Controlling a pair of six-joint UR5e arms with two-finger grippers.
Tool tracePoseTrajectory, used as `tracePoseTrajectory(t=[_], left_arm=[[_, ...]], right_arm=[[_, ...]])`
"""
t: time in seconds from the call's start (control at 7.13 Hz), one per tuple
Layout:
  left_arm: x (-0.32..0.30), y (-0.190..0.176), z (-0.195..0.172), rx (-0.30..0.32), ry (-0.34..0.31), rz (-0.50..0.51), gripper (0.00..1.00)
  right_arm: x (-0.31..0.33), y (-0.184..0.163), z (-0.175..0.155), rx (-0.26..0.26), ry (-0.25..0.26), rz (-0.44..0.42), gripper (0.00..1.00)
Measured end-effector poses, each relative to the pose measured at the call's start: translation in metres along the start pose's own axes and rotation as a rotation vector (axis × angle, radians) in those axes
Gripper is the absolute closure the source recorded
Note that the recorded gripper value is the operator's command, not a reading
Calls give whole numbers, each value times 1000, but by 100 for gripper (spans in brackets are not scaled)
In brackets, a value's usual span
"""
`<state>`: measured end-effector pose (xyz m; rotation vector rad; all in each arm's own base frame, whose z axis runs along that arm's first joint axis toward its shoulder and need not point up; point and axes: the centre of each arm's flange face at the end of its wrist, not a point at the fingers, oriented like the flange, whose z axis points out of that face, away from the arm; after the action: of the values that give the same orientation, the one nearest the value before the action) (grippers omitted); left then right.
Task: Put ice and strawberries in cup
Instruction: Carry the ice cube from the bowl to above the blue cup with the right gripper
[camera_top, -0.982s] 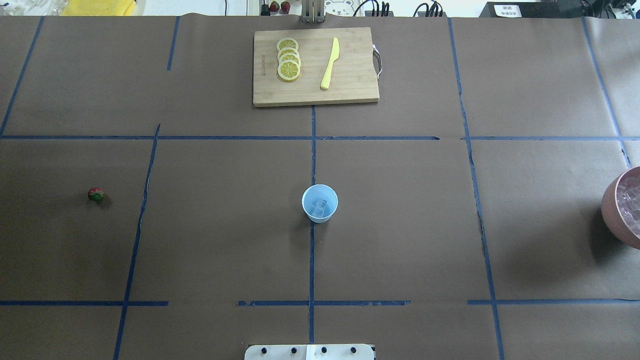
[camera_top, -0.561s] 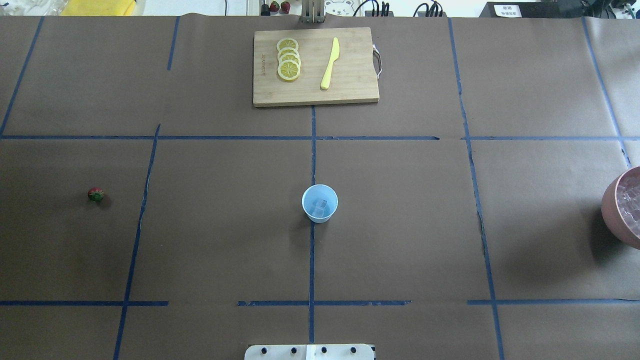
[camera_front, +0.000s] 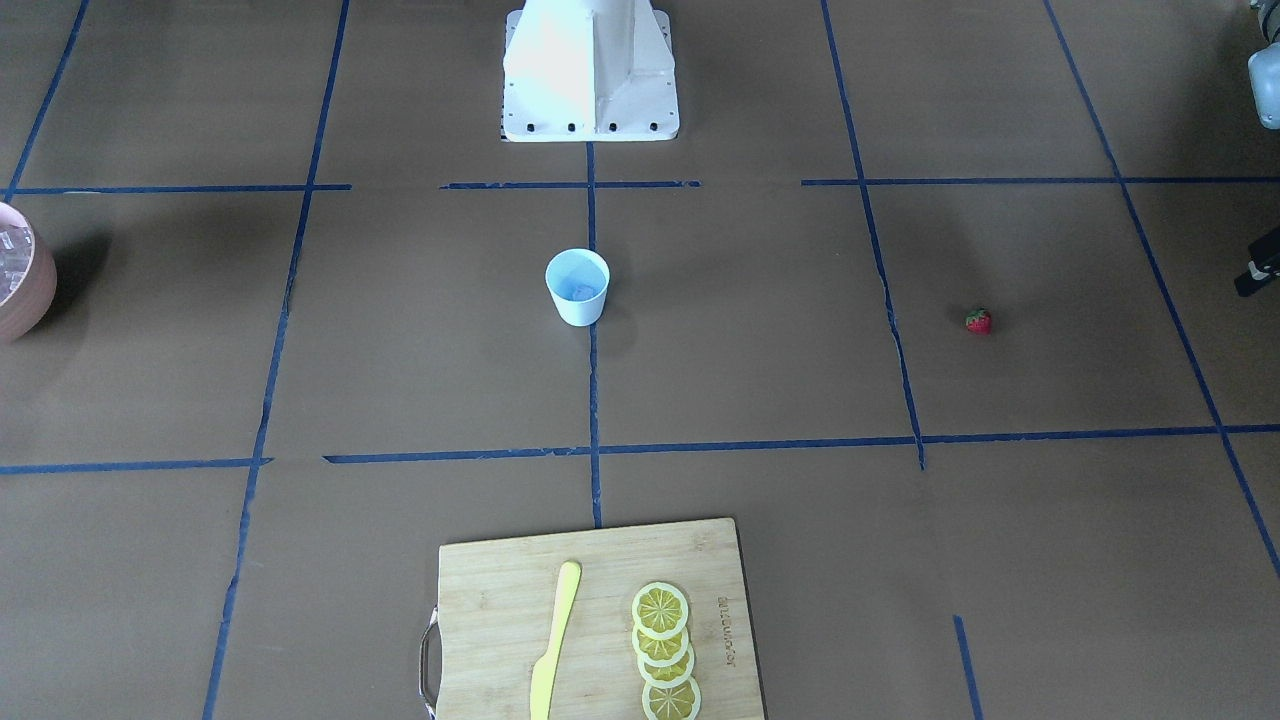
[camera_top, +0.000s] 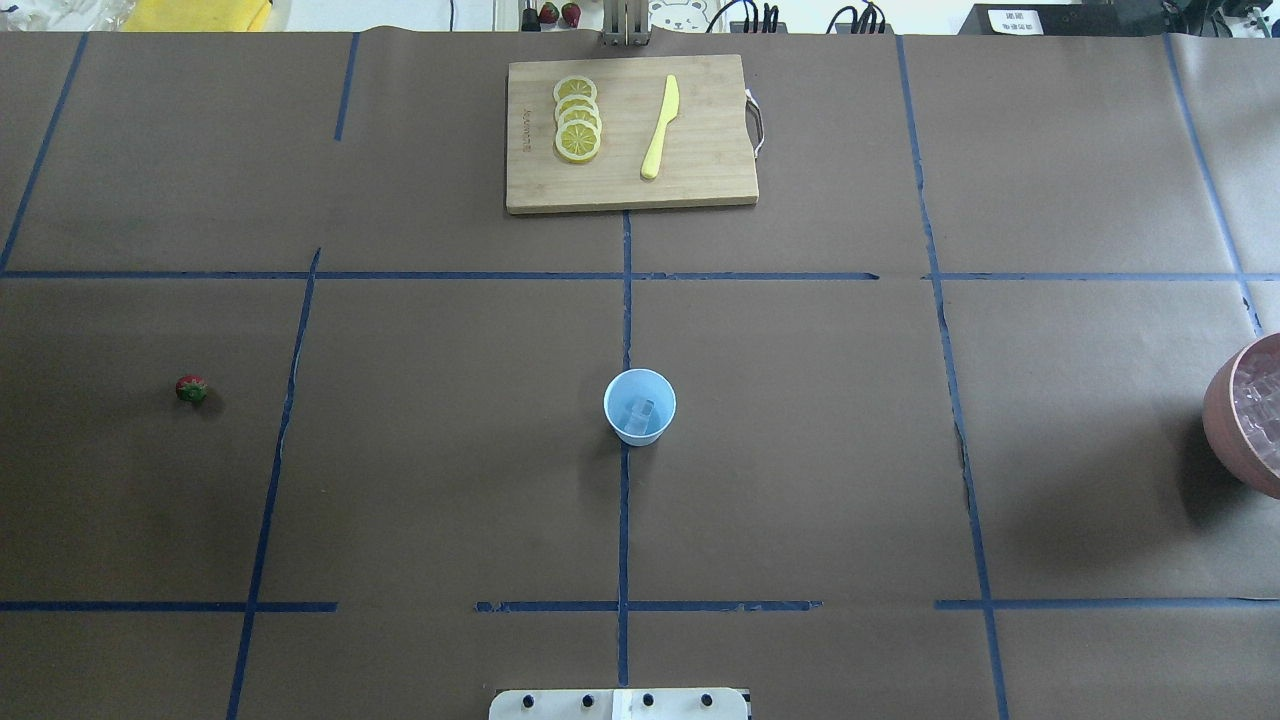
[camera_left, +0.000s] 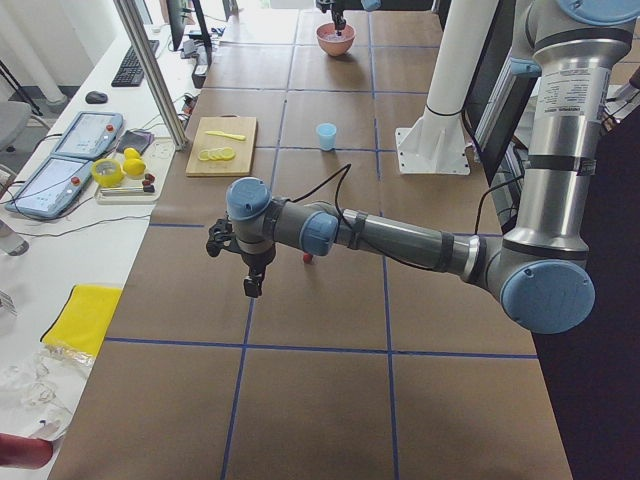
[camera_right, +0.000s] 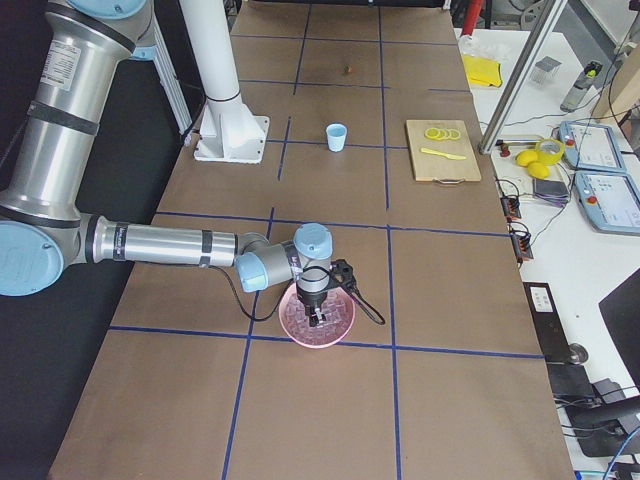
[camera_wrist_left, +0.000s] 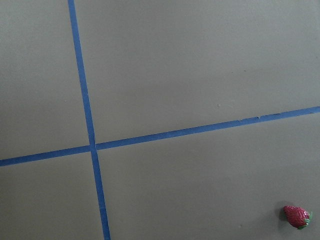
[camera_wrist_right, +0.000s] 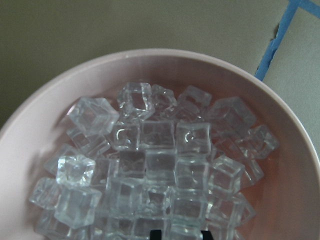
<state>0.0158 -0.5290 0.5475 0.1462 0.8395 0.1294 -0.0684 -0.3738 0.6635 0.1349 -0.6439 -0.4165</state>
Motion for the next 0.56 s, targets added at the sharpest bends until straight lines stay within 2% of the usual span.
tracePoseTrajectory(t=[0.28,0.56], left_arm=[[0,1,0,1,-1,0,0],[-1,3,0,-2,-1,-2,0]], right_arm=[[-26,-23,-45,54,-24,-13,100],[-75,-92,-119,91,-42,9,100]])
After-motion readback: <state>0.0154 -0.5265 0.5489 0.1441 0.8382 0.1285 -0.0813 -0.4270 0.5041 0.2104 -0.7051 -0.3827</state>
